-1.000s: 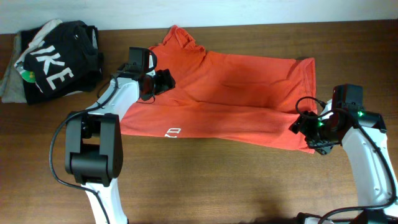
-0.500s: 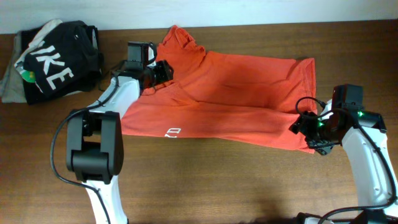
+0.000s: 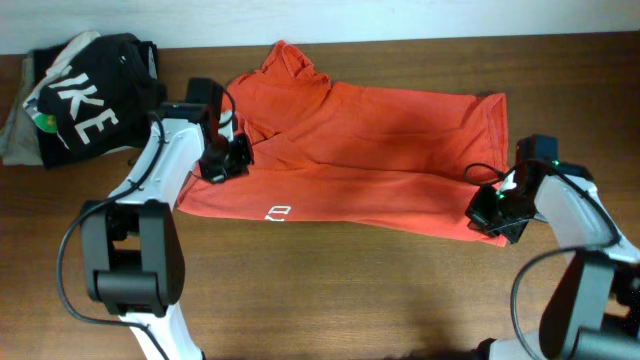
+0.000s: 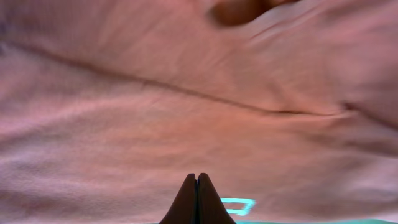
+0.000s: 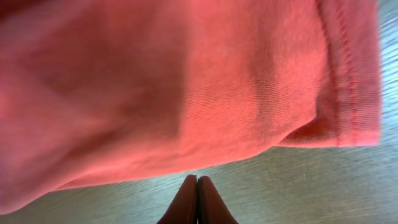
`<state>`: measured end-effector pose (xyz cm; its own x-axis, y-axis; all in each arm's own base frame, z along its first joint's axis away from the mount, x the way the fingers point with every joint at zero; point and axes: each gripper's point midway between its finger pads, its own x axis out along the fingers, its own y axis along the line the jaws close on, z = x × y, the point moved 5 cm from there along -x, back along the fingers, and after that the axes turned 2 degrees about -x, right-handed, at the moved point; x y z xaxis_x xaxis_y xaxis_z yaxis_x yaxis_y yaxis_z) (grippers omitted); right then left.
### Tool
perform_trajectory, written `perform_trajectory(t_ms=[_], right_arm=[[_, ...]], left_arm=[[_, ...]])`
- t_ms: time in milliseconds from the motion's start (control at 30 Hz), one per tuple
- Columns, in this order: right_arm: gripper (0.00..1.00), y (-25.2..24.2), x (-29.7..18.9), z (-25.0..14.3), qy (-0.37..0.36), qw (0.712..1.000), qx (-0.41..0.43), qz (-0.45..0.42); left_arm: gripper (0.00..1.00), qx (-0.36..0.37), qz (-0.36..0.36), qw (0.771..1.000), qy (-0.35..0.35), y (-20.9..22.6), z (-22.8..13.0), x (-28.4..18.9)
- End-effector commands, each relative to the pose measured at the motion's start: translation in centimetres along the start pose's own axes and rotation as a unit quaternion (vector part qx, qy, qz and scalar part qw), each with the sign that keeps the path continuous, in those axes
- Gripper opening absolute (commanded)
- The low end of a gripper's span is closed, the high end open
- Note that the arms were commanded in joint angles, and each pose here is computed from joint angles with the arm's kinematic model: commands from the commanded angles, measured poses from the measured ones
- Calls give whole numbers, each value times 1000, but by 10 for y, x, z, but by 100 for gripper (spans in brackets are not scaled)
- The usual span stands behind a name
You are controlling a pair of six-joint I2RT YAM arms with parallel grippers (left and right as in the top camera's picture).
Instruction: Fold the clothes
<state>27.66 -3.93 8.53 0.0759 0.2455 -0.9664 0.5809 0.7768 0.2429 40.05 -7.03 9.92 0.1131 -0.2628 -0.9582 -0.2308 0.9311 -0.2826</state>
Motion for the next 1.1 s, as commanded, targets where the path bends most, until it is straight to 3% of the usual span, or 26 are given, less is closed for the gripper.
perform_trajectory(t_ms=[0,167,333,1067], right_arm=[[4,-2,14,3,19,1000,9,-12],[4,-3,24,9,15,1000,9,-11],[4,-8,36,6,11,999,31,-12],[4,-30,57,-9,6,996,78,-52]], left_arm=[[1,0,15,999,28,14,-11,27],[1,0,25,999,26,19,-12,35],[1,-36,84,995,38,38,-21,34],[1,-165,114,974,107,113,-59,45]])
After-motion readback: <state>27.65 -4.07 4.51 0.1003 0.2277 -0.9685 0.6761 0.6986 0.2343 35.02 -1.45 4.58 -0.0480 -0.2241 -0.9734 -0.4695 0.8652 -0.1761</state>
